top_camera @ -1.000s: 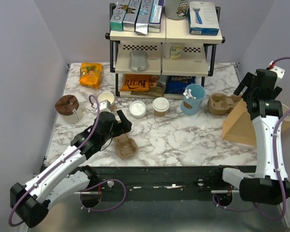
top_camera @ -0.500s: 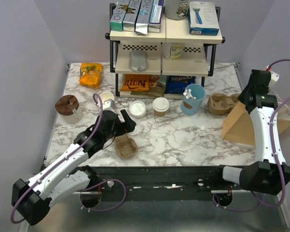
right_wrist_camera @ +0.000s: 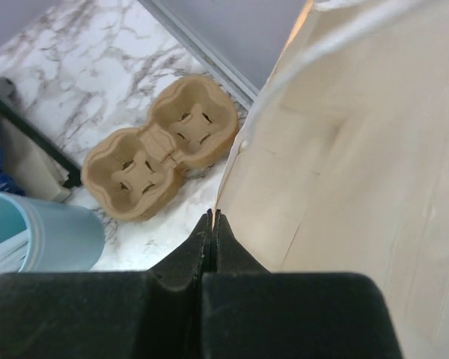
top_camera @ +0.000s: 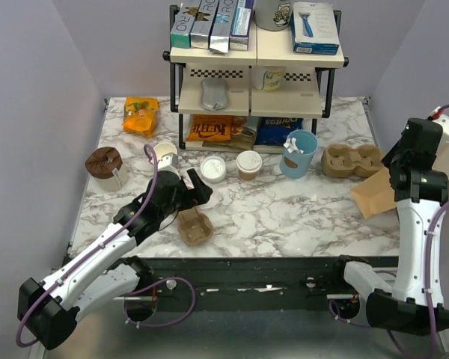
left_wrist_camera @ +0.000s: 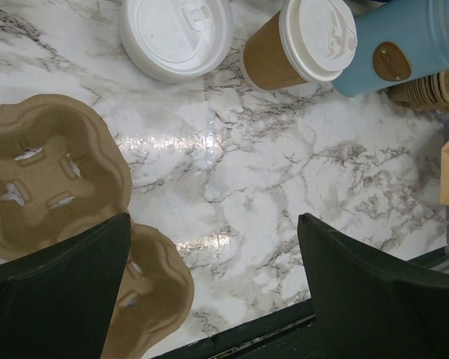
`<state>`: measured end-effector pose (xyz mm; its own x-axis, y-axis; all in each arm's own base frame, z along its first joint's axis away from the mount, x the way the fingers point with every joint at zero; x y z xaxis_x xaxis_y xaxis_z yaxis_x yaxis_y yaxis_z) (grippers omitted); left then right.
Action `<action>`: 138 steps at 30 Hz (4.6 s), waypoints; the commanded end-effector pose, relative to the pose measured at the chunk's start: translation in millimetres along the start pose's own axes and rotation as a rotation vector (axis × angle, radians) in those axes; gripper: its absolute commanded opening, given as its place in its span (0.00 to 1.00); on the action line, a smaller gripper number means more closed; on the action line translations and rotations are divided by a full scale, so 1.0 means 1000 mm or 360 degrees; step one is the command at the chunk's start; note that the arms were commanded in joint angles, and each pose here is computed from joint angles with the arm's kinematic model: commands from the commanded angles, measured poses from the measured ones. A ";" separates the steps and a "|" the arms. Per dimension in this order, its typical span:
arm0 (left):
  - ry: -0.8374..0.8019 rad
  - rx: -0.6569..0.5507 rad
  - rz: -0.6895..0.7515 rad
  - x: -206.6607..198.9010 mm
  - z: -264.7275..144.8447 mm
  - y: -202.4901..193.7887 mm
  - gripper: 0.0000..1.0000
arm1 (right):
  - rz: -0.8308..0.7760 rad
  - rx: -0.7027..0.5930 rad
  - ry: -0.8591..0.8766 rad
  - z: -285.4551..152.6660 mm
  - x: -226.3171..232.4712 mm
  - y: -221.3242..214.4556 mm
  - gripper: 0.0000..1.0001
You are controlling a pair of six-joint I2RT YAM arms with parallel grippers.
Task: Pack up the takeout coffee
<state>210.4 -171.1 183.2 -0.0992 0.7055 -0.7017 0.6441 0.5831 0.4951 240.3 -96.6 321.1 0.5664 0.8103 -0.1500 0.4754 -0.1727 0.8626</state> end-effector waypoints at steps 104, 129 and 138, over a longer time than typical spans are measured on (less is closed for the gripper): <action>0.0478 0.0077 -0.0435 0.112 -0.013 -0.049 0.93 | -0.1123 -0.0656 0.2296 -0.225 0.192 -0.066 0.88; 0.0456 0.0229 -0.0258 0.112 -0.004 -0.059 0.18 | -0.1405 -0.1450 0.2879 -0.281 0.239 -0.045 0.98; 0.0213 0.0331 -0.0147 0.068 -0.033 -0.047 0.01 | -0.1789 -0.1360 0.2807 -0.288 0.283 -0.081 0.98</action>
<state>158.3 -131.4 101.6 -0.3358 0.6973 -0.6332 0.7151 0.6263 0.3104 168.3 291.9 357.9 -0.8678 0.0287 -0.4961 -0.4646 0.3071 0.8306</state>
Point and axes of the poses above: each gripper's point midway between its finger pads, its own z axis out along the fingers, its own x axis along the line the jaws close on, y = z × x, the point moved 3 cm from there along -z, back along the fingers, and after that the axes turned 14 degrees about -z, right-handed, at the moved point
